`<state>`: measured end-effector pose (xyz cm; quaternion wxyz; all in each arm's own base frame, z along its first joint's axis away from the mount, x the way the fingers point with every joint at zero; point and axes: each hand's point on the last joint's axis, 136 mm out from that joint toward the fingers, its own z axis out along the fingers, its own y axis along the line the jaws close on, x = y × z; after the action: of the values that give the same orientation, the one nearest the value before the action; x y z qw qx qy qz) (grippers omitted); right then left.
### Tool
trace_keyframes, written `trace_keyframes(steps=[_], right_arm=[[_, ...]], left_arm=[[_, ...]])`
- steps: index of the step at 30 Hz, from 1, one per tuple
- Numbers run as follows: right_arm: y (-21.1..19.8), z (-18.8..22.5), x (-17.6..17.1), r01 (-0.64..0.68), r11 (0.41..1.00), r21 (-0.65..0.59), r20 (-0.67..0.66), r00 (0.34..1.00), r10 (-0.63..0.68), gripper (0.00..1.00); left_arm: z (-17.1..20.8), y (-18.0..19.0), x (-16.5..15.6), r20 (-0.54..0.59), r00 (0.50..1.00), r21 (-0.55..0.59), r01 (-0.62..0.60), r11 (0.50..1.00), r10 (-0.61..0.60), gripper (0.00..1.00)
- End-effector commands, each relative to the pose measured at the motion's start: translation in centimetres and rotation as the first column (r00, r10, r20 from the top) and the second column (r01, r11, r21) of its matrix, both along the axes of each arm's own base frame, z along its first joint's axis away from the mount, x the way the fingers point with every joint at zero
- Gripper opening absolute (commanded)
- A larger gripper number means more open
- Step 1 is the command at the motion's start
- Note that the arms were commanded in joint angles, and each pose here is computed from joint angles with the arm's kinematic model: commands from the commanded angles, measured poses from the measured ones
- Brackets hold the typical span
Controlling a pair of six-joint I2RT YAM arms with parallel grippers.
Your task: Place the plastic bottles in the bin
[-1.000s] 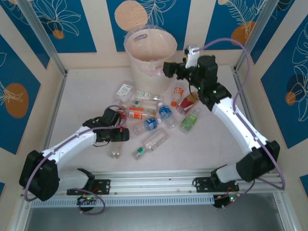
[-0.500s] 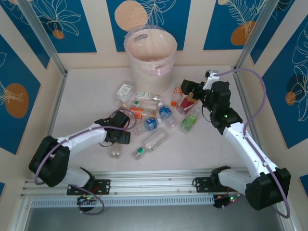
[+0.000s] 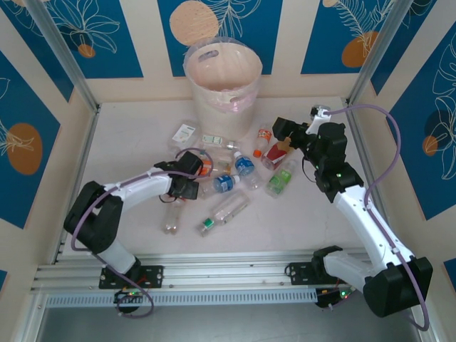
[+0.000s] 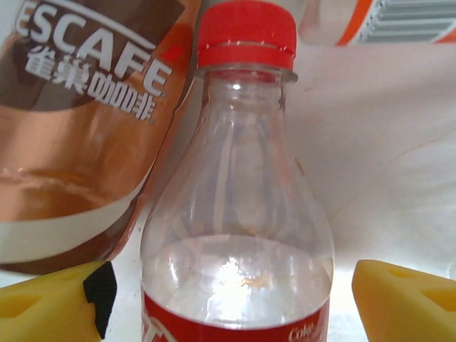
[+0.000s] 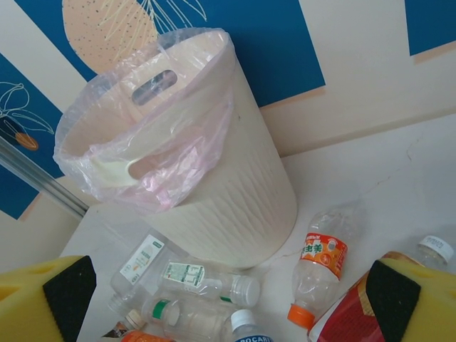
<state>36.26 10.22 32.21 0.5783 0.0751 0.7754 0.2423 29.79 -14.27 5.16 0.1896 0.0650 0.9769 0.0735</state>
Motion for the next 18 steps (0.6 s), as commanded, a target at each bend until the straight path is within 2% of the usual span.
trace_keyframes(steps=[1,7,13,18], right_arm=[[-1.0,0.3,-0.3,0.040,0.999,0.015,0.007,0.999,-0.040,1.00],[-1.1,0.1,-0.2,0.044,0.999,0.022,0.001,0.999,-0.044,1.00],[-1.1,-0.1,-0.2,0.043,0.999,0.027,-0.008,0.999,-0.043,0.99],[-1.1,0.0,-0.2,0.042,0.999,0.027,-0.009,0.999,-0.041,1.00]], left_arm=[[0.2,0.0,0.2,-0.005,1.000,0.037,0.001,0.999,-0.001,0.84],[-0.3,0.1,0.1,-0.017,1.000,0.043,-0.010,0.999,0.011,0.76],[-1.3,-0.1,0.1,-0.045,0.999,0.048,-0.010,0.999,0.012,0.73],[0.2,-0.5,0.4,-0.004,1.000,0.011,-0.011,1.000,0.011,0.65]])
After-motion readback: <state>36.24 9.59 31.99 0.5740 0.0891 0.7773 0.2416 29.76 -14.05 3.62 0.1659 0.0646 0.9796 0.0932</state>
